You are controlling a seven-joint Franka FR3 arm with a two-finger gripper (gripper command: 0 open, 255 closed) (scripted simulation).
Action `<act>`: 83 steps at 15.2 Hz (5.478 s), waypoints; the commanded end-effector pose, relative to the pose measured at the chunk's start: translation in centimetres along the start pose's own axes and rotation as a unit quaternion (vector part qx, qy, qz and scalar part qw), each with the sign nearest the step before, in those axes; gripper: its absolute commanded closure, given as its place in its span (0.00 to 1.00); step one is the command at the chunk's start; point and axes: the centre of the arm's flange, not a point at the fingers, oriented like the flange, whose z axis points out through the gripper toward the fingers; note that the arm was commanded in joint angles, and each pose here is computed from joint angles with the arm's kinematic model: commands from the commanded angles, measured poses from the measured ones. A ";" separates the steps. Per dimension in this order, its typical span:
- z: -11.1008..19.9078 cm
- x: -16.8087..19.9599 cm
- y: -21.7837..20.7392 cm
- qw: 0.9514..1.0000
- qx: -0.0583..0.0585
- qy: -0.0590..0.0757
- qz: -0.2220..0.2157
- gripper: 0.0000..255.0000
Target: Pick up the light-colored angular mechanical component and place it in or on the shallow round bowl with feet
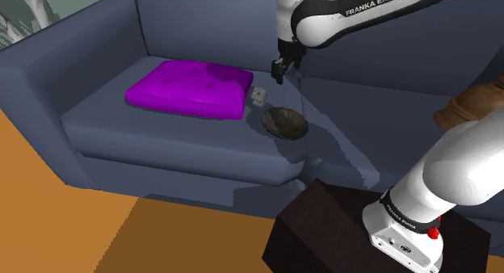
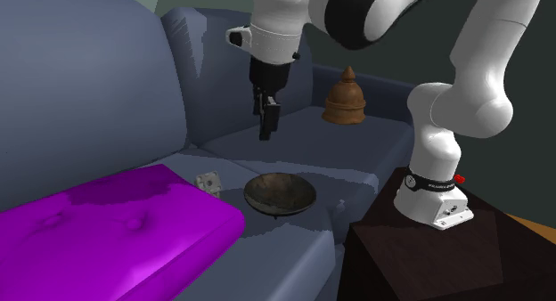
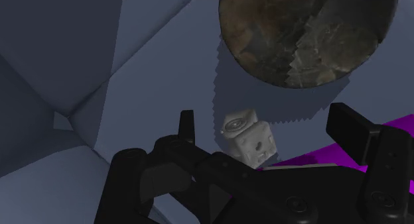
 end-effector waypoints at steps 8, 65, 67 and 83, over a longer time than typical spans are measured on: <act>8.6 7.8 -4.4 0.998 -0.061 0.006 0.000 0.00; 3.3 6.1 -2.5 0.996 -0.086 0.008 0.000 1.00; 2.5 3.6 -3.0 0.996 -0.086 0.008 0.000 1.00; 3.7 -5.9 -6.6 0.996 -0.086 0.008 0.000 1.00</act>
